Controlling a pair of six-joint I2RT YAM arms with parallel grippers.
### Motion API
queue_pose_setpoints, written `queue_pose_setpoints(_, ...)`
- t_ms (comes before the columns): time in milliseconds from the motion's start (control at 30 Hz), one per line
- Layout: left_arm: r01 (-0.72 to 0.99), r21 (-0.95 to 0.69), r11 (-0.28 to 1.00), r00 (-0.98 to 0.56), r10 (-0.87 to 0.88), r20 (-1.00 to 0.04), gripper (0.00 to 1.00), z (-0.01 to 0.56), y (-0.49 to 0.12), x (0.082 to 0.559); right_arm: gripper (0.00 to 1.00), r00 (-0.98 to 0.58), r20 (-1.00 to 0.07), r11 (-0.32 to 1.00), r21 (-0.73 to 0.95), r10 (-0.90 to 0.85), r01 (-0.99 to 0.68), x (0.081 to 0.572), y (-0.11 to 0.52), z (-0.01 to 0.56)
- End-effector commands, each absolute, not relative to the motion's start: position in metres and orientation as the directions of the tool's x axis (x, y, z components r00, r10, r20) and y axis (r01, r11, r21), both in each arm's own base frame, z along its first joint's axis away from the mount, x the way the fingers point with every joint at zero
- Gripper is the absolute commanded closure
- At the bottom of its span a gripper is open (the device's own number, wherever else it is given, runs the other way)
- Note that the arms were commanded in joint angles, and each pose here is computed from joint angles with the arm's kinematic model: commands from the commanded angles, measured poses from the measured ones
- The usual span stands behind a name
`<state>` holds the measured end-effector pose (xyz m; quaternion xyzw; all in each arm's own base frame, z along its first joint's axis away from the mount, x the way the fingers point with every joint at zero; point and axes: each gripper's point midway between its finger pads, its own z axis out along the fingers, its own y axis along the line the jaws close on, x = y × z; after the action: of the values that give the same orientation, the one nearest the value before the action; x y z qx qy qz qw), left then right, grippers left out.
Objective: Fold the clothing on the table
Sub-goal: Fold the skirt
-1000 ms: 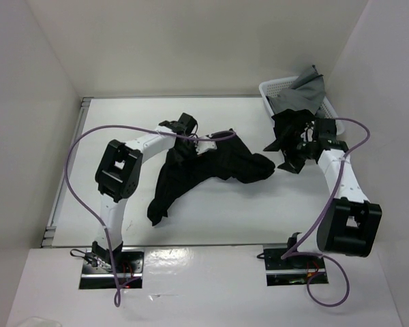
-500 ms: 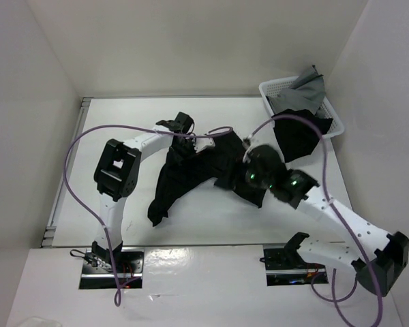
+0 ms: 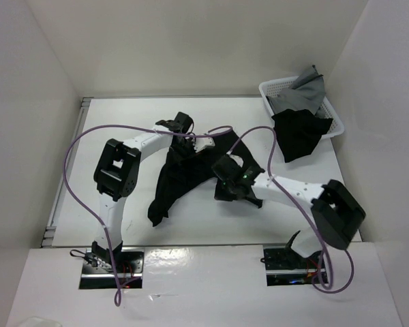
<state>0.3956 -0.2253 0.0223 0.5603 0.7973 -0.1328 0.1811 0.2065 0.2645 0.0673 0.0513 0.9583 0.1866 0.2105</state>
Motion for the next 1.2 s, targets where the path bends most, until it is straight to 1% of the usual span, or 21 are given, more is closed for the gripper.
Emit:
queue_pose_setpoints(0,0.934,-0.112,0.339,-0.354,0.844,-0.404,1.00,0.006,-0.225,0.371,1.00,-0.847,-0.433,0.941,0.271,0.308,0.204,0.255,0.228,0.053)
queue_pose_setpoints(67,0.934,-0.101,0.342,-0.353,0.846,-0.401,1.00,0.009,-0.222,0.370,1.00,-0.807,-0.475,0.932,0.254,0.352,0.257,0.269,0.212,0.061)
queue_pose_setpoints(100,0.937,-0.104,0.335,-0.347,0.850,-0.396,1.00,0.006,-0.221,0.368,1.00,-0.759,-0.540,0.931,0.236,0.364,0.279,0.279,0.201,0.070)
queue_pose_setpoints(200,0.943,-0.077,0.324,-0.328,0.864,-0.381,1.00,0.003,-0.217,0.363,1.00,-0.615,-0.652,0.896,0.303,0.443,0.325,0.304,0.183,0.121)
queue_pose_setpoints(267,0.950,-0.063,0.305,-0.306,0.876,-0.374,1.00,0.005,-0.218,0.358,1.00,-0.569,-0.677,0.884,0.332,0.466,0.329,0.325,0.169,0.138)
queue_pose_setpoints(300,0.958,-0.051,0.282,-0.279,0.882,-0.380,1.00,0.005,-0.223,0.358,1.00,-0.581,-0.665,0.883,0.346,0.468,0.316,0.334,0.172,0.136)
queue_pose_setpoints(433,0.963,-0.089,0.254,-0.268,0.880,-0.391,0.99,0.007,-0.228,0.346,1.00,-0.631,-0.664,0.913,0.241,0.402,0.329,0.363,0.170,0.103)
queue_pose_setpoints(533,0.959,-0.103,0.264,-0.283,0.868,-0.407,0.96,0.014,-0.232,0.345,1.00,-0.623,-0.666,0.909,0.247,0.411,0.336,0.383,0.172,0.106)
queue_pose_setpoints(600,0.953,-0.112,0.283,-0.303,0.857,-0.417,0.76,0.018,-0.234,0.344,1.00,-0.613,-0.680,0.913,0.254,0.403,0.318,0.385,0.173,0.117)
queue_pose_setpoints(633,0.948,-0.114,0.297,-0.316,0.843,-0.436,0.61,0.026,-0.233,0.347,1.00,-0.598,-0.692,0.914,0.269,0.403,0.304,0.387,0.174,0.129)
queue_pose_setpoints(667,0.943,-0.124,0.307,-0.330,0.831,-0.447,0.52,0.032,-0.232,0.346,1.00,-0.572,-0.709,0.910,0.298,0.412,0.287,0.386,0.173,0.148)
queue_pose_setpoints(700,0.940,-0.145,0.309,-0.340,0.807,-0.483,0.46,0.042,-0.236,0.345,1.00,-0.567,-0.712,0.910,0.304,0.415,0.283,0.384,0.168,0.156)
queue_pose_setpoints(733,0.939,-0.130,0.319,-0.337,0.779,-0.528,0.36,0.064,-0.236,0.349,0.88,-0.574,-0.704,0.908,0.306,0.418,0.286,0.377,0.162,0.158)
queue_pose_setpoints(767,0.940,-0.132,0.315,-0.334,0.763,-0.553,0.34,0.076,-0.238,0.345,0.79,-0.547,-0.711,0.897,0.346,0.442,0.274,0.371,0.157,0.176)
queue_pose_setpoints(800,0.947,-0.096,0.306,-0.300,0.742,-0.600,0.32,0.106,-0.240,0.343,0.72,-0.543,-0.703,0.888,0.357,0.460,0.289,0.370,0.142,0.176)
queue_pose_setpoints(833,0.955,-0.075,0.288,-0.272,0.739,-0.617,0.30,0.121,-0.244,0.337,0.67,-0.570,-0.676,0.884,0.353,0.467,0.306,0.360,0.131,0.160)
queue_pose_setpoints(867,0.970,-0.060,0.236,-0.221,0.751,-0.622,0.27,0.132,-0.254,0.319,0.59,-0.593,-0.649,0.877,0.397,0.477,0.271,0.357,0.134,0.159)
queue_pose_setpoints(933,0.986,-0.007,0.166,-0.127,0.727,-0.675,0.23,0.171,-0.264,0.297,0.56,-0.619,-0.624,0.875,0.402,0.477,0.269,0.353,0.121,0.143)
queue_pose_setpoints(1033,0.996,-0.044,0.080,-0.088,0.714,-0.694,0.21,0.191,-0.271,0.263,0.50,-0.680,-0.578,0.879,0.421,0.451,0.225,0.359,0.138,0.122)
queue_pose_setpoints(1100,0.990,-0.084,0.115,-0.142,0.715,-0.685,0.21,0.186,-0.264,0.267,0.49,-0.714,-0.550,0.882,0.421,0.433,0.211,0.370,0.149,0.109)
queue_pose_setpoints(1167,0.965,-0.096,0.243,-0.244,0.703,-0.668,0.21,0.168,-0.256,0.290,0.49,-0.719,-0.545,0.881,0.425,0.432,0.207,0.381,0.154,0.102)
